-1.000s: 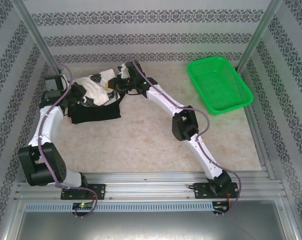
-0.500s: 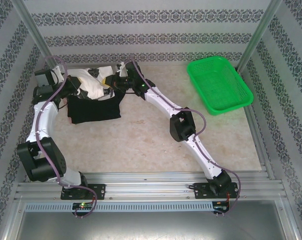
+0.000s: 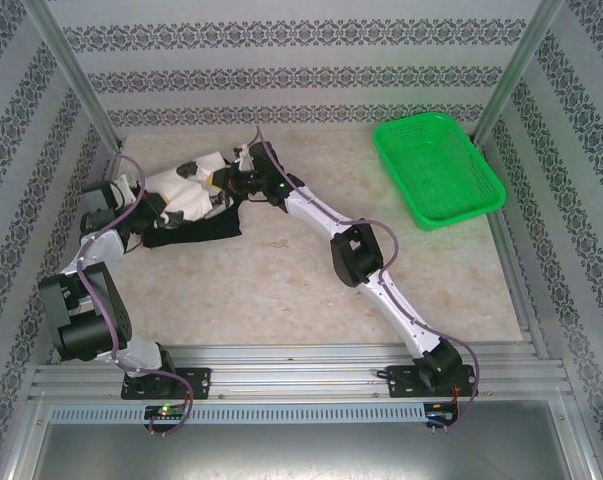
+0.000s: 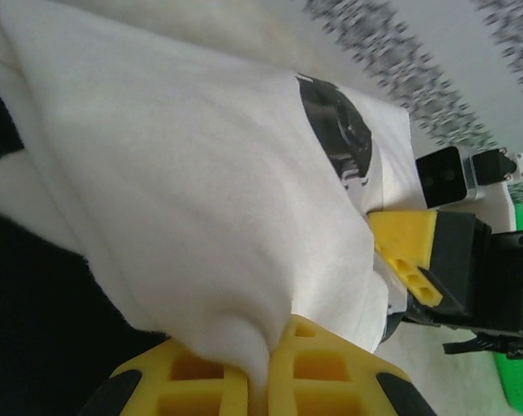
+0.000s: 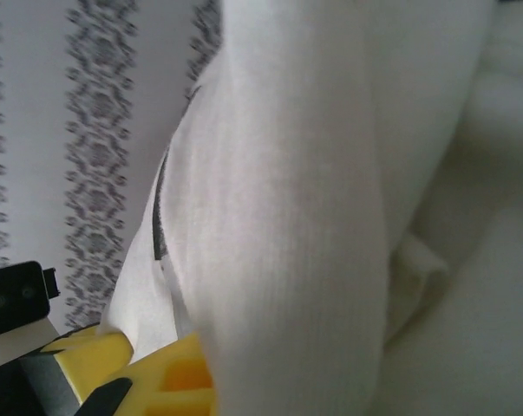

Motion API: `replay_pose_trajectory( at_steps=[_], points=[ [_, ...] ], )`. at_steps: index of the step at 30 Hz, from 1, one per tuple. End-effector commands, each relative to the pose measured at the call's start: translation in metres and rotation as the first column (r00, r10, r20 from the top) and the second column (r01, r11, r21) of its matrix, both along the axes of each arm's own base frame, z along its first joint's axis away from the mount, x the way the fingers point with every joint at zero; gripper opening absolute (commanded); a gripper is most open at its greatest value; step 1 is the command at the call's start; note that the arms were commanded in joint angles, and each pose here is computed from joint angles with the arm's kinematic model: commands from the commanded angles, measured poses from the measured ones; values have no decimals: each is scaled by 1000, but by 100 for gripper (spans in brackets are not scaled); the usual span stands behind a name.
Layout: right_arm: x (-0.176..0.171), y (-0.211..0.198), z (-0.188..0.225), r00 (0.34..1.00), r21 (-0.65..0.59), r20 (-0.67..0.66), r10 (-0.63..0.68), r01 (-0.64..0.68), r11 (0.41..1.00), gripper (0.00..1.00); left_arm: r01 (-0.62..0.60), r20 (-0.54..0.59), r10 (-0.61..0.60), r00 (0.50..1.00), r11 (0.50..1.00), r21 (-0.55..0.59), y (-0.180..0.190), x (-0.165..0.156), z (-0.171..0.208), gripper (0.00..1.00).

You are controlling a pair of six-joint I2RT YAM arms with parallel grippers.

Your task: Fold and stack the t-shirts

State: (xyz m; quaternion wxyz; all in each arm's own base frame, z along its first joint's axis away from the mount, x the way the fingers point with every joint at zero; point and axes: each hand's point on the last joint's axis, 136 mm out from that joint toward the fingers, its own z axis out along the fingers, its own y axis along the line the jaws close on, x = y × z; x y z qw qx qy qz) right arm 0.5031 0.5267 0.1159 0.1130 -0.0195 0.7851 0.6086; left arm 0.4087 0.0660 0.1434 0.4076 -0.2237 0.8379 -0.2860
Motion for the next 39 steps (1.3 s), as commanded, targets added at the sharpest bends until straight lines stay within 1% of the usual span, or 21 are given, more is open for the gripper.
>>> replay_pose_trajectory(
  at_steps=[1,3,4,5,6,7,9,11,15,16,17,18,20,22,25,26,29,32,36,37,39],
  points=[
    [-10,4,-8,999,-9,-26,30,-30,1000,0,-15,34,14,999,1000,24,16,-6,-5,3],
    [-11,2,-15,999,-33,-38,28,-29,999,4,-42,-14,42,999,999,24,24,-14,-20,8],
    [-11,1,-17,999,-46,-42,25,-26,999,8,-55,-34,56,998,998,27,27,-17,-25,15],
    [-11,0,-19,999,-60,-41,20,-23,998,20,-71,-49,72,996,997,31,31,-20,-29,26],
    [-10,-2,-22,999,-77,-47,12,-16,997,25,-80,-63,82,995,996,31,34,-20,-33,33],
    [-11,-3,-24,999,-87,-48,11,-15,996,27,-89,-76,91,993,995,35,36,-20,-36,38],
    [-10,-8,-33,997,-128,-76,-8,-2,992,39,-112,-125,118,985,992,48,44,-21,-44,50],
    [-10,-13,-34,996,-145,-88,-23,10,989,42,-136,-141,144,980,989,63,52,-20,-44,58],
    [-5,-20,-6,997,-140,-36,-69,63,988,58,-186,-122,199,972,976,114,69,-12,-24,62],
    [-5,-21,4,997,-133,-19,-78,75,988,60,-191,-120,205,971,974,120,71,-9,-20,62],
    [-3,-24,14,996,-127,-5,-88,86,988,68,-203,-132,220,967,971,127,75,-8,-18,62],
    [-2,-26,24,996,-121,5,-92,92,988,73,-212,-140,230,963,968,133,79,-6,-15,62],
    [-4,-30,50,995,-97,38,-89,92,991,75,-228,-139,248,959,963,143,84,-3,-9,63],
    [-7,-39,68,993,-118,66,-93,101,988,79,-245,-125,263,957,959,146,88,-2,4,64],
    [-14,-65,93,991,-162,113,-74,92,982,80,-280,-78,293,953,949,145,91,-3,35,67],
    [-19,-77,101,989,-182,127,-71,93,979,81,-285,-48,293,955,949,134,89,-4,51,68],
    [-34,-122,122,982,-241,177,-64,106,965,86,-277,48,273,961,957,90,74,-10,98,72],
    [-57,-171,136,970,-308,240,-48,123,943,91,-240,89,234,968,969,58,49,-22,130,76],
    [-103,-238,144,950,-378,309,-44,165,911,96,-155,33,153,988,987,47,5,-35,136,79],
    [-118,-253,145,942,-395,333,-43,181,901,98,-134,14,134,991,989,61,-8,-38,134,79],
    [-144,-280,141,932,-423,359,-54,214,881,98,-83,-12,84,996,991,106,-35,-42,127,80]
  ],
)
